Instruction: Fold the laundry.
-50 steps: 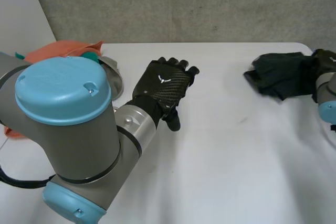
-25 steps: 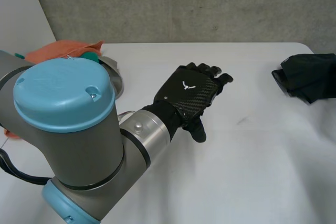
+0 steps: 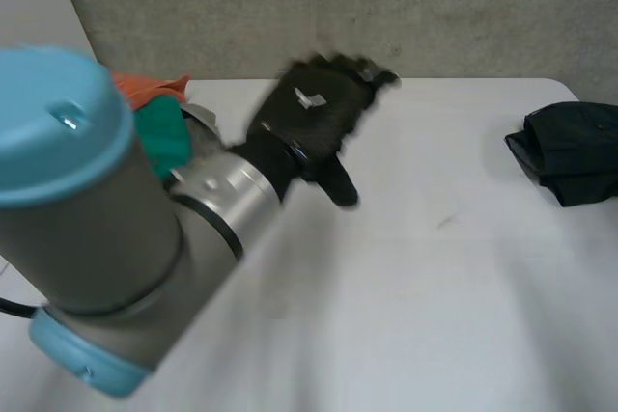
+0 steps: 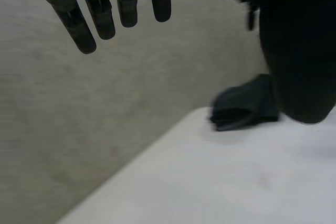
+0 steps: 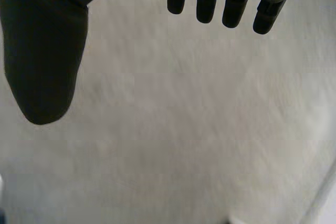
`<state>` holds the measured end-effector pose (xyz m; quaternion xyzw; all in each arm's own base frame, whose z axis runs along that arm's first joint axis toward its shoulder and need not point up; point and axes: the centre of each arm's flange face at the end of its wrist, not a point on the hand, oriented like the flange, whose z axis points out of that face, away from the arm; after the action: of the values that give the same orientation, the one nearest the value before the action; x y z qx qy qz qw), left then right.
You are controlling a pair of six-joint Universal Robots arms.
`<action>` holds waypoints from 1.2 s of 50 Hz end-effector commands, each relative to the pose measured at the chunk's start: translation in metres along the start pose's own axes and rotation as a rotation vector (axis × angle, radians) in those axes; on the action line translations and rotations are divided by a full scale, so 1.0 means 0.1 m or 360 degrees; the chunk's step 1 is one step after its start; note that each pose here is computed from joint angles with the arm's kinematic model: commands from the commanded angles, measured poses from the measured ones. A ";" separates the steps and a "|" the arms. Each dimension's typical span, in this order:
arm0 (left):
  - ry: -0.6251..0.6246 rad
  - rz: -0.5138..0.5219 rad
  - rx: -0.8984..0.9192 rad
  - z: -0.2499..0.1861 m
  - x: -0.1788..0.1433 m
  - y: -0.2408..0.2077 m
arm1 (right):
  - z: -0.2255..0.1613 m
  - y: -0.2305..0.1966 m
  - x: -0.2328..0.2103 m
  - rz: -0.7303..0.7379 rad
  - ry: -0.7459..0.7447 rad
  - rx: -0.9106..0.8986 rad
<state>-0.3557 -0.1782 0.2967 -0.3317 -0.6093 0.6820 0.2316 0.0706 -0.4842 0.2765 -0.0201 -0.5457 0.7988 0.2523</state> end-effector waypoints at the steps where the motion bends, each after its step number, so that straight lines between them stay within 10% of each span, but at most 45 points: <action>1: -0.0495 0.0120 0.0089 0.22 -1.06 0.03 | -1.31 -0.57 -0.81 0.0179 -0.1005 0.0363; 9: -0.0803 0.0411 -0.0273 0.42 -2.29 0.92 | -2.28 -0.66 -0.80 0.0200 -0.1656 0.0158; 22: -0.0766 0.0568 -0.0481 0.58 -3.01 1.95 | -2.96 -0.40 -0.71 -0.0185 -0.2008 -0.0134; 34: -0.0635 0.0523 -0.0450 0.62 -2.76 1.99 | -3.05 -0.30 -0.65 -0.0216 -0.1997 -0.0221; 49: -0.0536 0.0197 0.0349 0.47 -2.03 0.00 | -2.84 -0.42 -0.60 -0.0277 -0.1798 -0.0171; 60: -0.0428 0.0156 0.0301 0.59 -1.76 0.13 | -2.83 -0.42 -0.58 -0.0207 -0.1785 -0.0229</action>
<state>-0.2698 -0.3438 0.3382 -0.2302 -0.5301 0.8040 0.1400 0.2257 -0.2524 0.1862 0.4366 -0.6385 0.6335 -0.0175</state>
